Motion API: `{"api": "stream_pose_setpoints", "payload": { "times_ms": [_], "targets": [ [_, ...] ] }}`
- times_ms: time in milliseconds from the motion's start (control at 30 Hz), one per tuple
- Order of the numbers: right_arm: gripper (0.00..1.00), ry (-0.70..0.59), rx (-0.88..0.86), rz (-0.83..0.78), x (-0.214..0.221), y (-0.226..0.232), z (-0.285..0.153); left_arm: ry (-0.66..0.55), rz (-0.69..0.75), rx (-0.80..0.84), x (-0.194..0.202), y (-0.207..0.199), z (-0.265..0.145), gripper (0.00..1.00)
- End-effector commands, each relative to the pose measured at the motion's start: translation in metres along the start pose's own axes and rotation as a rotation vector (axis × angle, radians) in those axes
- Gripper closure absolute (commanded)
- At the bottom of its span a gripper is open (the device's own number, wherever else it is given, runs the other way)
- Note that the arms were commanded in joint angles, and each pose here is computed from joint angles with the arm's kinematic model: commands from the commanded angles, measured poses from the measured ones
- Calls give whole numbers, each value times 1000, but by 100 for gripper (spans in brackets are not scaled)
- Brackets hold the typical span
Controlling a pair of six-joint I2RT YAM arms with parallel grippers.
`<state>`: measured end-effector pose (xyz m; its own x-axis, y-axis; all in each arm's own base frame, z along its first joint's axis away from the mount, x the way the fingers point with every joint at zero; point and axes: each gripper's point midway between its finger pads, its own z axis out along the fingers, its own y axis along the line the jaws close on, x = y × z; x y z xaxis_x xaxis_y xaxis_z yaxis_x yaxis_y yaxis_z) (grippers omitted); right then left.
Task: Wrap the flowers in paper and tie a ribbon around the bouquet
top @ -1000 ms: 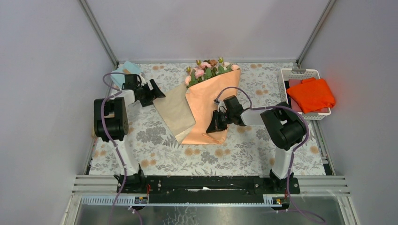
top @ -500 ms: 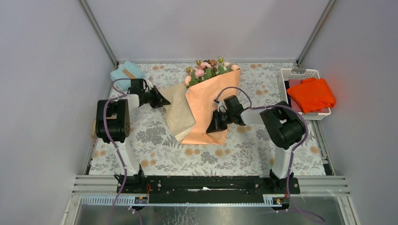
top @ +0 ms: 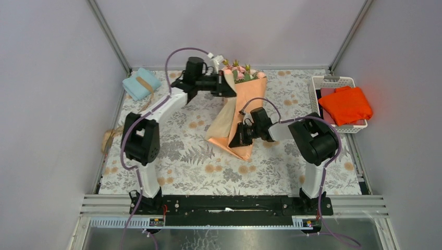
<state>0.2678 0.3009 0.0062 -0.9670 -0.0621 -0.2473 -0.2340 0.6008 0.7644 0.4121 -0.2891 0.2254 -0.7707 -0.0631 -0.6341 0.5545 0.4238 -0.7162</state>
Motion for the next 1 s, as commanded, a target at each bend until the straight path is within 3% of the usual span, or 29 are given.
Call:
{"api": "stream_pose_setpoints", "payload": {
  "times_ms": [0, 167, 333, 533, 700, 800, 967],
  "targets": [
    [100, -67, 182, 12, 12, -45, 6, 54, -5, 19, 8, 16, 52, 100],
    [100, -138, 165, -25, 3, -33, 3, 80, -72, 5, 11, 50, 93, 100],
    [100, -185, 128, -53, -3, -21, -4, 71, 3, -41, 11, 57, 107, 100],
    [99, -271, 131, -114, -20, 6, -32, 168, 46, -129, 55, 79, 131, 100],
    [86, -328, 199, -94, -26, 19, -75, 224, 51, -220, 82, 110, 135, 100],
    [80, -338, 294, 8, -28, -11, -107, 232, 62, -244, 87, 119, 135, 100],
    [54, -383, 402, 102, -48, -69, -146, 228, 76, -245, 85, 116, 136, 100]
  ]
}}
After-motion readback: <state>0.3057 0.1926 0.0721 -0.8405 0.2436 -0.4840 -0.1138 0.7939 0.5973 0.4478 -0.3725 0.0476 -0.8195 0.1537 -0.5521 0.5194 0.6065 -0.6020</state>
